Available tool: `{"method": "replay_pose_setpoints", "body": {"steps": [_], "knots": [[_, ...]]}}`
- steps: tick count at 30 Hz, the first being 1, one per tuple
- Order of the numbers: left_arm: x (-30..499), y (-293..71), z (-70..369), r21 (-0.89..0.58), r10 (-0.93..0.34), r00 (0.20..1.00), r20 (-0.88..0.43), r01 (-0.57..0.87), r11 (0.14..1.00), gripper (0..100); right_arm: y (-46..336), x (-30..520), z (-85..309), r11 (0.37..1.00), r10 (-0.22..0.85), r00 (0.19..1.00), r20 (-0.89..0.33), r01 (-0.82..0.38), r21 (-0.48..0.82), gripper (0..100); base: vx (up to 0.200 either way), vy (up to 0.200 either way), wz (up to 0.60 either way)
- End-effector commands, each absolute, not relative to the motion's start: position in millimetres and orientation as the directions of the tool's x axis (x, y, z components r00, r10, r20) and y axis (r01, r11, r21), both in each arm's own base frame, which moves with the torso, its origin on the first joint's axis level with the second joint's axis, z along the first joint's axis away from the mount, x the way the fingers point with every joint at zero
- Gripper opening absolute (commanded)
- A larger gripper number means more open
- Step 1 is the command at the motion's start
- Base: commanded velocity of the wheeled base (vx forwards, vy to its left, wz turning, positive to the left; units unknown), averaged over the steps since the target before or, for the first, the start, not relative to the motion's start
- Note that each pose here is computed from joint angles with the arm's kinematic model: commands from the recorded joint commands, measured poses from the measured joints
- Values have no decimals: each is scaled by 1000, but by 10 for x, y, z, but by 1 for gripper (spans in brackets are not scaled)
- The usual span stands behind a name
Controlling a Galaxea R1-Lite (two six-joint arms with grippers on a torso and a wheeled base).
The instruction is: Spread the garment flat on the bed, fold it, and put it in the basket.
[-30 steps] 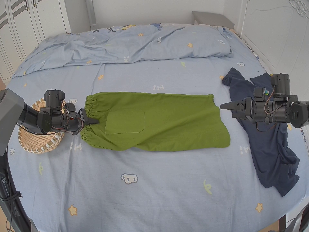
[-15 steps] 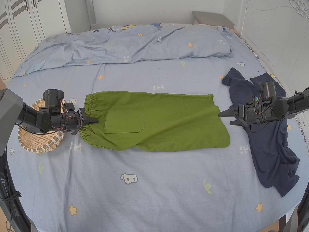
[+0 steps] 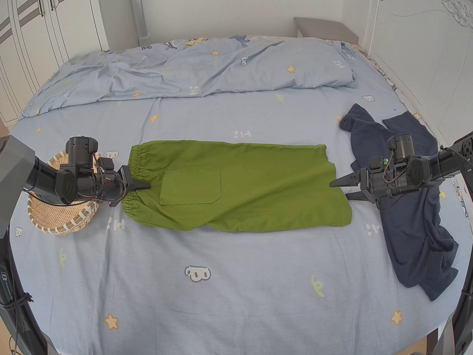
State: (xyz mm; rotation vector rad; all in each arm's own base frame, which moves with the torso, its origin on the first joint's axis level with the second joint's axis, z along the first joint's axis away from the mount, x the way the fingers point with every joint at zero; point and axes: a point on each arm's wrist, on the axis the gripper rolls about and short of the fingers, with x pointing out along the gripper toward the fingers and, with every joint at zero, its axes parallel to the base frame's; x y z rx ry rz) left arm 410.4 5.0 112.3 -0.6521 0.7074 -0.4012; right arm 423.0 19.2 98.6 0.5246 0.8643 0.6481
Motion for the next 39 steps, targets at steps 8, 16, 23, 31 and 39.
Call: {"method": "replay_pose_setpoints", "body": {"steps": [8, 16, 23, 31, 39], "knots": [[4098, 28, 1143, -668, -547, 698, -462, 131, 732, 0, 286, 4229, 828, 631, 765, 406, -500, -315, 709, 100, 0, 0, 0], [4098, 10, 1152, -667, -549, 697, -462, 134, 732, 0, 363, 4229, 738, 600, 793, 364, -489, -324, 732, 100, 0, 0, 0], [4107, 29, 1148, -668, -546, 700, -461, 131, 732, 0, 360, 4207, 755, 575, 812, 348, -469, -334, 747, 100, 0, 0, 0], [4112, 29, 1147, -668, -546, 701, -460, 132, 733, 0, 230, 4212, 795, 511, 852, 330, -406, -356, 782, 0, 0, 0, 0], [4127, 42, 1130, -670, -542, 699, -467, 121, 732, 0, 178, 4222, 806, 515, 848, 342, -405, -354, 781, 0, 0, 0, 0]]}}
